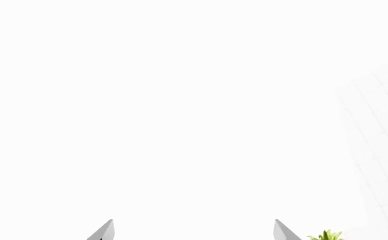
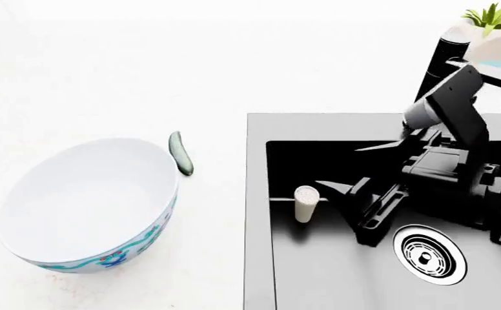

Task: Pick the cup and bowl from the sink and place them on the counter for drying.

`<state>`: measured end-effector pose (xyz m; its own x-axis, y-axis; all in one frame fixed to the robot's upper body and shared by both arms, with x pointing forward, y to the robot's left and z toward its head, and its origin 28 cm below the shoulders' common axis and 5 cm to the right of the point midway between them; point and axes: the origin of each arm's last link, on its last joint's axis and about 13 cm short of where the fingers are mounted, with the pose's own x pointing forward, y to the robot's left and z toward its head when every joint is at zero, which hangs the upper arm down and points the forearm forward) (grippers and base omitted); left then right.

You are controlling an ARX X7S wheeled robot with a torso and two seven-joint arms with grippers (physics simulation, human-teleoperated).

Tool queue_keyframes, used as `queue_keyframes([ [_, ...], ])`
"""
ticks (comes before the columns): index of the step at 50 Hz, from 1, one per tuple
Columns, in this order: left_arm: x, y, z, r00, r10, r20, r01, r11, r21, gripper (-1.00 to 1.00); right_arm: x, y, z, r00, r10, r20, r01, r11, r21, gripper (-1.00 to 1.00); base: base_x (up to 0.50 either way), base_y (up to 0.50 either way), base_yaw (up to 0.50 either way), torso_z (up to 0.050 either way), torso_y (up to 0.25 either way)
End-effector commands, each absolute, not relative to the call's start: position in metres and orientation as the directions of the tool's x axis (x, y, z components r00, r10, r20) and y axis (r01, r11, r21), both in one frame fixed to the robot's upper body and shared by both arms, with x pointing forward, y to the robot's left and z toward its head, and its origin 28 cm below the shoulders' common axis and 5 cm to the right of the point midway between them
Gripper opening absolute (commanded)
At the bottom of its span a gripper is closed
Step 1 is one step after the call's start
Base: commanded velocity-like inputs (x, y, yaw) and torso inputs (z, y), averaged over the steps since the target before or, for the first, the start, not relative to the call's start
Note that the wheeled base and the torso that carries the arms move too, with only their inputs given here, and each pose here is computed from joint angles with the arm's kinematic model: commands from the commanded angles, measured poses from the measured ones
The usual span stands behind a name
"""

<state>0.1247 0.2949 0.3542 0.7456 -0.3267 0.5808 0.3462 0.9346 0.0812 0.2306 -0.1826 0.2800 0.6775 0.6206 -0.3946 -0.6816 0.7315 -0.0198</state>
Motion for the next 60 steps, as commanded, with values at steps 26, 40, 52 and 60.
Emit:
queue_keyframes([
  [26,0.124,0.296,0.354,0.745,-0.328,0.581,0.346,0.935,0.084,1.0,0.254,-0.168,0.233,0.7,0.485,-0.525,-0.576,0.817,-0.014,1.0,0.0,0.0,0.0,0.0,0.0],
  [40,0.124,0.296,0.353,0.746,-0.328,0.579,0.345,0.935,0.085,1.0,0.269,-0.159,0.214,0.739,0.42,-0.527,-0.515,0.856,-0.039,1.0,0.0,0.0,0.0,0.0,0.0],
  [52,0.123,0.296,0.352,0.748,-0.327,0.577,0.344,0.935,0.084,1.0,0.283,-0.16,0.201,0.824,0.307,-0.477,-0.398,0.912,-0.101,1.0,0.0,0.0,0.0,0.0,0.0],
  [60,0.123,0.296,0.353,0.748,-0.328,0.577,0.344,0.935,0.085,1.0,0.286,-0.159,0.194,0.835,0.292,-0.466,-0.379,0.919,-0.103,1.0,0.0,0.0,0.0,0.0,0.0],
])
